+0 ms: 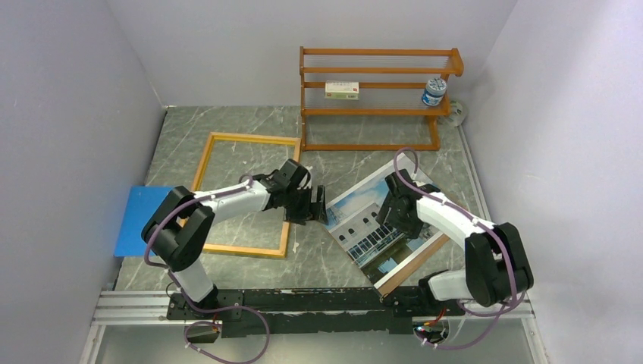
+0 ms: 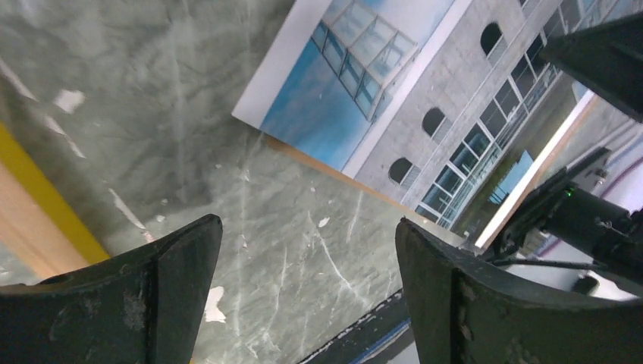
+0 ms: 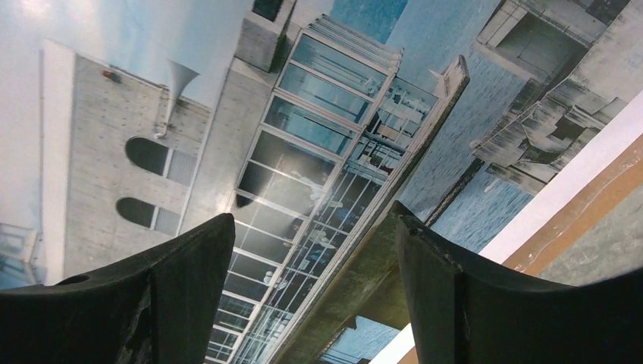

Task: Put the photo into the frame
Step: Pick up the photo frame item at the center of the board.

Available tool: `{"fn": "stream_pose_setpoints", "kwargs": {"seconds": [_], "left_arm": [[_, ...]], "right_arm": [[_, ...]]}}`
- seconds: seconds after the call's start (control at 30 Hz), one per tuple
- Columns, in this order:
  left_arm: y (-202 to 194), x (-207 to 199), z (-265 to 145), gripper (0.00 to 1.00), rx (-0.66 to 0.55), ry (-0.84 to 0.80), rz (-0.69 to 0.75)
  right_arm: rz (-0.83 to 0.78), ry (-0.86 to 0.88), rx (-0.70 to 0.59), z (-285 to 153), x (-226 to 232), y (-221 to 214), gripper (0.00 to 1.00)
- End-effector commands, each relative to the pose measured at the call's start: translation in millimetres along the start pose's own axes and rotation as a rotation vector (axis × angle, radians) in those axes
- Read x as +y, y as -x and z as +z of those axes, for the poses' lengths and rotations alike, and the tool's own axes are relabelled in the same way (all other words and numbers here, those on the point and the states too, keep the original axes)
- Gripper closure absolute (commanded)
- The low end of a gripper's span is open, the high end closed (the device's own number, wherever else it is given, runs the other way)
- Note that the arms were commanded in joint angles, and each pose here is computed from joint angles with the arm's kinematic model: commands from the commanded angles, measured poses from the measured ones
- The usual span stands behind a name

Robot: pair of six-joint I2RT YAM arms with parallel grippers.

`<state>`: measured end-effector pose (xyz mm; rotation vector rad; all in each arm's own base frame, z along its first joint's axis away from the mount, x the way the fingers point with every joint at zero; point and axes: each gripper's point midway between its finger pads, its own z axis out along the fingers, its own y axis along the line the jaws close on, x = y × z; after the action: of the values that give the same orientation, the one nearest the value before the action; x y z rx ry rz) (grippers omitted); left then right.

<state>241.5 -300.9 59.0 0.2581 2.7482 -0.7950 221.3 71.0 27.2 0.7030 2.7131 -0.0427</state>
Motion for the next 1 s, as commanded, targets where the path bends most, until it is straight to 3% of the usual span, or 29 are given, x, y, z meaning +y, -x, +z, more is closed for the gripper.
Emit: {"fn": "stream_pose_setpoints", "kwargs": {"seconds": [0.0,0.6,0.8,0.97], "left_arm": [[-6,-33,4,0.1,-0.011,-0.193,-0.096],[-99,-75,52,0.08,-0.08,-0.187,-0.408],[-136,-64,77,0.16,-0.076,-0.215,-0.551],[-142,-82,92,0.28,-0.117,-0.395,-0.674]], "right_arm": [[0.016,-0.03,-0.012,5,-4,2,0.19],[0.059,-0.036,0.111,27,-18,-36,0.19],[0.082,-0.01,0.147,24,-21,-43,0.2],[0.1,0.043,0.178,19,-17,-48,0.2]]}}
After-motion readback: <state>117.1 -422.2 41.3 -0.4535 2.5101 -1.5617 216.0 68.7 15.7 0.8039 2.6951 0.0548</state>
